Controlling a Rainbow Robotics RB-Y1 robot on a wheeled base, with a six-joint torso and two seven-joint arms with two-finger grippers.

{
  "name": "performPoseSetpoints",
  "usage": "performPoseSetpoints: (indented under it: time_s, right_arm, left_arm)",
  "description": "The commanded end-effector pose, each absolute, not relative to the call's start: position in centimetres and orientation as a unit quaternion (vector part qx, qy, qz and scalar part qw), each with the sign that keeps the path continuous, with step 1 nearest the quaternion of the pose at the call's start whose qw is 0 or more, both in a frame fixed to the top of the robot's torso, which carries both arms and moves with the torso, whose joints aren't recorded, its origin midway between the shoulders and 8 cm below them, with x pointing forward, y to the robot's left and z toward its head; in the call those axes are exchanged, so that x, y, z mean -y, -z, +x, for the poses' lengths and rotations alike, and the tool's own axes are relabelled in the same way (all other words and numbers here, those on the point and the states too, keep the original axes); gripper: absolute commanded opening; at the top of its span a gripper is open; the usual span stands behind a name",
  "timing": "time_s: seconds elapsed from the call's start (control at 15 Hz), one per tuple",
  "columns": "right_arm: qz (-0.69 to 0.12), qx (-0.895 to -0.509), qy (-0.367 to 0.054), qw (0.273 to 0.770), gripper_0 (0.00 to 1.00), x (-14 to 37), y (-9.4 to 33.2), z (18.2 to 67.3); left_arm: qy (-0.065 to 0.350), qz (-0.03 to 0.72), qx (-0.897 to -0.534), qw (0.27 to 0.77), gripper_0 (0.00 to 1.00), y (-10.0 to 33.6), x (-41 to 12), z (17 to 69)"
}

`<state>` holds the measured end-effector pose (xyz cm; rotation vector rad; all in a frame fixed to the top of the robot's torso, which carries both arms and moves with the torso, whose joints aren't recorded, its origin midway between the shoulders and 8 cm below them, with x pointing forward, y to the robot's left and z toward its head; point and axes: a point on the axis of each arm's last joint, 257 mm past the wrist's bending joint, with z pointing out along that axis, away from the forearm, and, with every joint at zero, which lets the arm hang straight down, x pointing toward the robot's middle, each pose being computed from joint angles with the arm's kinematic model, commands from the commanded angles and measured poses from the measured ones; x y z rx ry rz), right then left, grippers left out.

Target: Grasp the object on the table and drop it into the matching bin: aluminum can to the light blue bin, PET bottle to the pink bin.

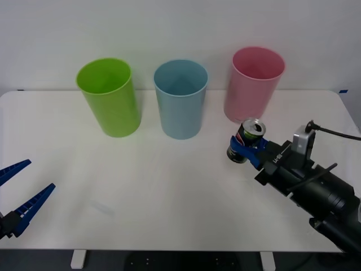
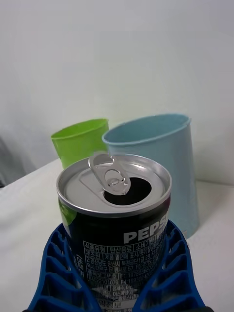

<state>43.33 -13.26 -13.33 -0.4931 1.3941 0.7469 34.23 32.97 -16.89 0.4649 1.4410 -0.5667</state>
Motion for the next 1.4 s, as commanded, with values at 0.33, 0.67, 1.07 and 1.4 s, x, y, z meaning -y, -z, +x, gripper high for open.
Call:
performPoseSetpoints:
  time_s: [0.33,0.67,1.07,1.4]
  right_arm:
    - [-0.227,-0.593,-0.356,0.686,0.00,13.4,7.1,44.4]
    - [-0.244,-0.580,-0.362,0.688,0.00,12.2,3.6,45.8]
    - [-0.258,-0.574,-0.368,0.684,0.00,10.1,0.9,48.7]
    - [-0.270,-0.577,-0.348,0.688,0.00,8.3,-0.1,53.4]
  left_arm:
    - [0.253,0.208,-0.645,0.691,1.00,16.9,-33.0,34.2]
    - [0.253,0.208,-0.645,0.691,1.00,16.9,-33.0,34.2]
    - [0.253,0.208,-0.645,0.691,1.00,16.9,-33.0,34.2]
    - [0.253,0.208,-0.645,0.691,1.00,16.9,-33.0,34.2]
